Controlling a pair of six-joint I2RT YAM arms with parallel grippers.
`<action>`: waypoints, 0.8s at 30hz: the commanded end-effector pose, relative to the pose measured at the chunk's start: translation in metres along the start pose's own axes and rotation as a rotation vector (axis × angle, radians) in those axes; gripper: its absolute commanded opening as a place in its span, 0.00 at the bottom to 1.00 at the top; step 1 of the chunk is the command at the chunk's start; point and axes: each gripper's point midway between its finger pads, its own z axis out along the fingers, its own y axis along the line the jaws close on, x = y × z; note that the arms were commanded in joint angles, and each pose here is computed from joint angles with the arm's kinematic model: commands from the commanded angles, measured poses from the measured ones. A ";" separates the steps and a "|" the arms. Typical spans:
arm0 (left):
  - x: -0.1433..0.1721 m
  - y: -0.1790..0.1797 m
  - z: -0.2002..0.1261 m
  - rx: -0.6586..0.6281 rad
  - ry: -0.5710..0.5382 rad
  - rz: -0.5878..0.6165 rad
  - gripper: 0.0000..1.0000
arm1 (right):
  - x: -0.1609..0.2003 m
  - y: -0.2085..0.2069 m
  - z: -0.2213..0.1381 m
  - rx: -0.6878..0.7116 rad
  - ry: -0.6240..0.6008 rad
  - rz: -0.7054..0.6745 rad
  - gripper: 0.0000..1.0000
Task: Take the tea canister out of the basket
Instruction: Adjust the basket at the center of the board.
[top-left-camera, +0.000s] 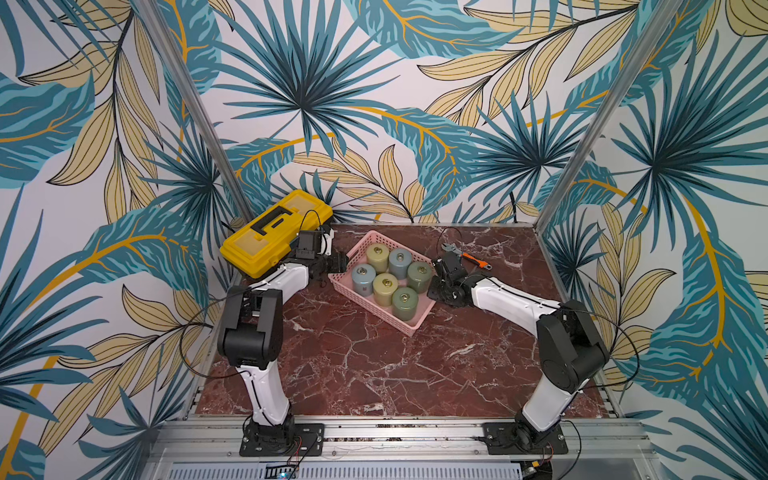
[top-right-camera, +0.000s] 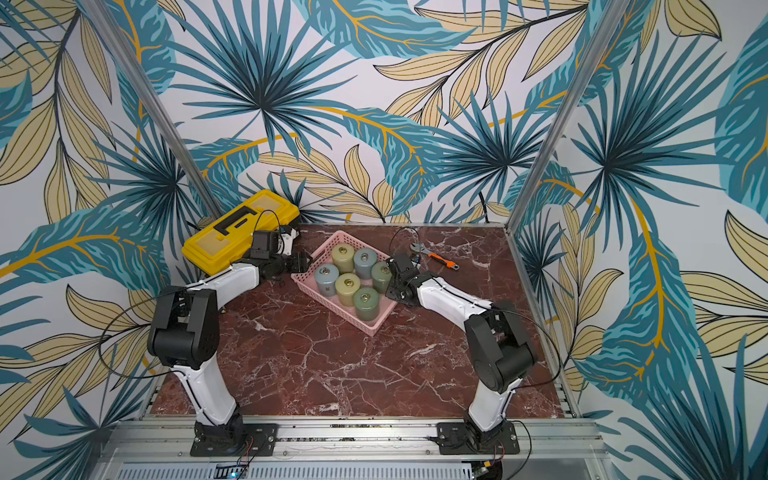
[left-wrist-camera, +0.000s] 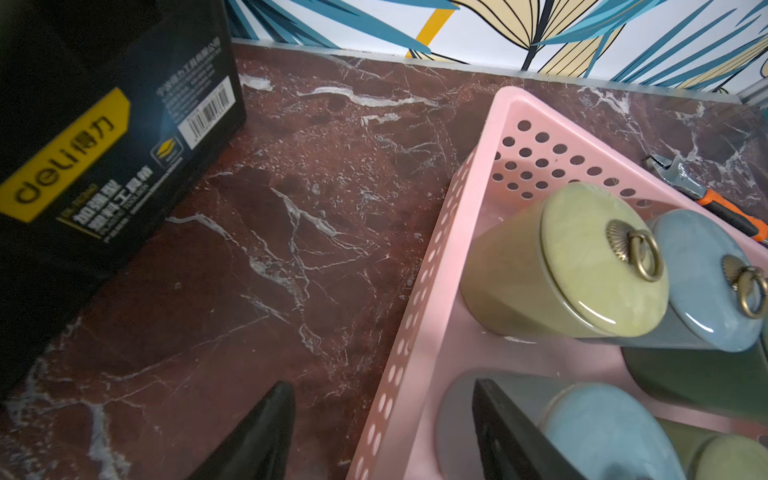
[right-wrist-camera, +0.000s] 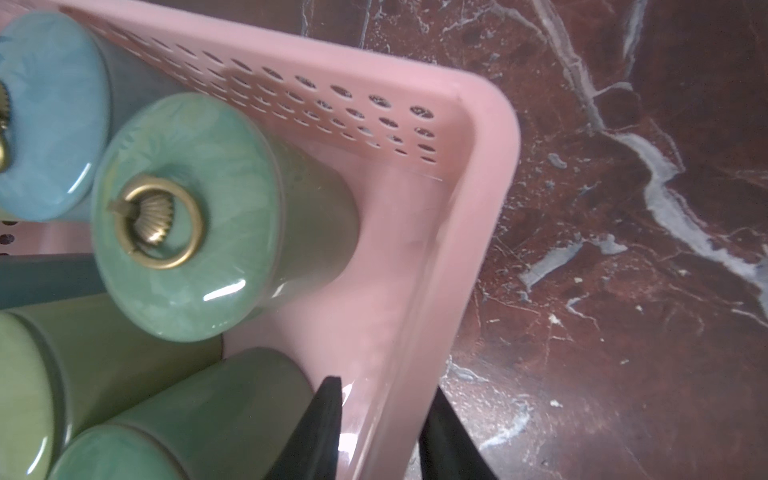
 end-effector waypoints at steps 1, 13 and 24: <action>-0.014 -0.011 -0.001 0.026 -0.012 0.031 0.69 | 0.002 0.002 0.006 0.004 0.008 -0.004 0.30; -0.008 -0.012 0.017 0.026 0.045 0.023 0.50 | 0.003 0.001 0.008 0.017 0.008 -0.028 0.20; 0.004 -0.019 0.015 0.031 0.097 0.022 0.27 | -0.001 -0.006 0.001 0.045 -0.005 -0.071 0.20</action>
